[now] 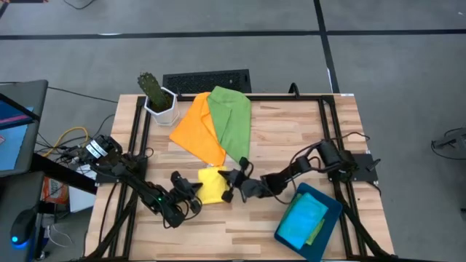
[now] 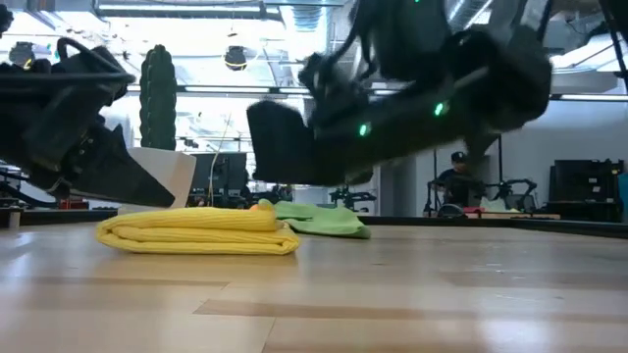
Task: Fold microfiber towels
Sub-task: Fold the yellow microfiber towel, then put the folded yellow microfiber towel into the blue bin
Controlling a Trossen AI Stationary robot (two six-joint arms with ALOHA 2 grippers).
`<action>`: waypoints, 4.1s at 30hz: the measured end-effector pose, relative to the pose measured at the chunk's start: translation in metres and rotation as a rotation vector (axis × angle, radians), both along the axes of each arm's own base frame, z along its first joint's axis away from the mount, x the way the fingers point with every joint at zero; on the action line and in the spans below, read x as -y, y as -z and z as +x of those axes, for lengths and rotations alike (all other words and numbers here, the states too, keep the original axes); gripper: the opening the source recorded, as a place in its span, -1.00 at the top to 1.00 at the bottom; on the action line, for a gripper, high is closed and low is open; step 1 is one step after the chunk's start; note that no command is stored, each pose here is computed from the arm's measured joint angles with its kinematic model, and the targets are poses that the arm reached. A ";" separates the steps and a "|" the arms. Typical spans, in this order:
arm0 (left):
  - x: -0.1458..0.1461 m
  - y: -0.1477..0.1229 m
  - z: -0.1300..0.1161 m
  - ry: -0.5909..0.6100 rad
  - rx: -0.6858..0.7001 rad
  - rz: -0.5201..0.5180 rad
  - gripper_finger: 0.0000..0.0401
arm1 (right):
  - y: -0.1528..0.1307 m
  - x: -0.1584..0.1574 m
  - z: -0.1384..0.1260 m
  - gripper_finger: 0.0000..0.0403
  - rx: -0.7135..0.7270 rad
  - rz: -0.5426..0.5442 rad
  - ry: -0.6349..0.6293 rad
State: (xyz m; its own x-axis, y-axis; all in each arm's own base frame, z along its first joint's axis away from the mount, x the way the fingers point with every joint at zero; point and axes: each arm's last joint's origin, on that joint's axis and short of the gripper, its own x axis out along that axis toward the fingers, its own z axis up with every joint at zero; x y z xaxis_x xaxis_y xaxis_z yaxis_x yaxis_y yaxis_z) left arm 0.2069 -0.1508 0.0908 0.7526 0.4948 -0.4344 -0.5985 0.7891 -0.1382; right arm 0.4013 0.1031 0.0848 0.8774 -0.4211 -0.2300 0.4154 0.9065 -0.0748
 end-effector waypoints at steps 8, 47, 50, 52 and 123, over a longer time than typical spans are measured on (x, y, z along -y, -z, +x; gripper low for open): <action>-0.006 0.006 -0.007 -0.017 0.080 -0.046 1.00 | -0.002 -0.032 -0.008 0.88 0.015 0.020 -0.146; -0.012 -0.005 0.015 0.028 0.131 -0.037 1.00 | -0.067 0.039 -0.019 -0.20 -0.208 0.450 0.104; -0.011 -0.004 0.015 0.045 0.121 -0.051 1.00 | -0.049 0.046 -0.020 -0.23 -0.288 0.501 0.154; -0.011 -0.004 0.015 0.058 0.106 -0.057 1.00 | -0.049 0.046 -0.010 -0.22 -0.263 0.538 0.151; 0.000 -0.024 0.014 0.104 0.143 0.025 1.00 | -0.149 -0.135 -0.209 0.92 -0.282 0.783 0.532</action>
State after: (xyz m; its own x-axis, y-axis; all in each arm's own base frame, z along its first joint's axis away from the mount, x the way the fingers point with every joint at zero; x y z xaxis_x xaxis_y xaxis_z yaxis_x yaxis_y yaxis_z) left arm 0.2213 -0.1504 0.1146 0.8535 0.4202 -0.3080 -0.4892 0.8499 -0.1960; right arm 0.1928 0.2384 0.2336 0.4886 -0.3842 -0.7834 0.8421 0.4425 0.3082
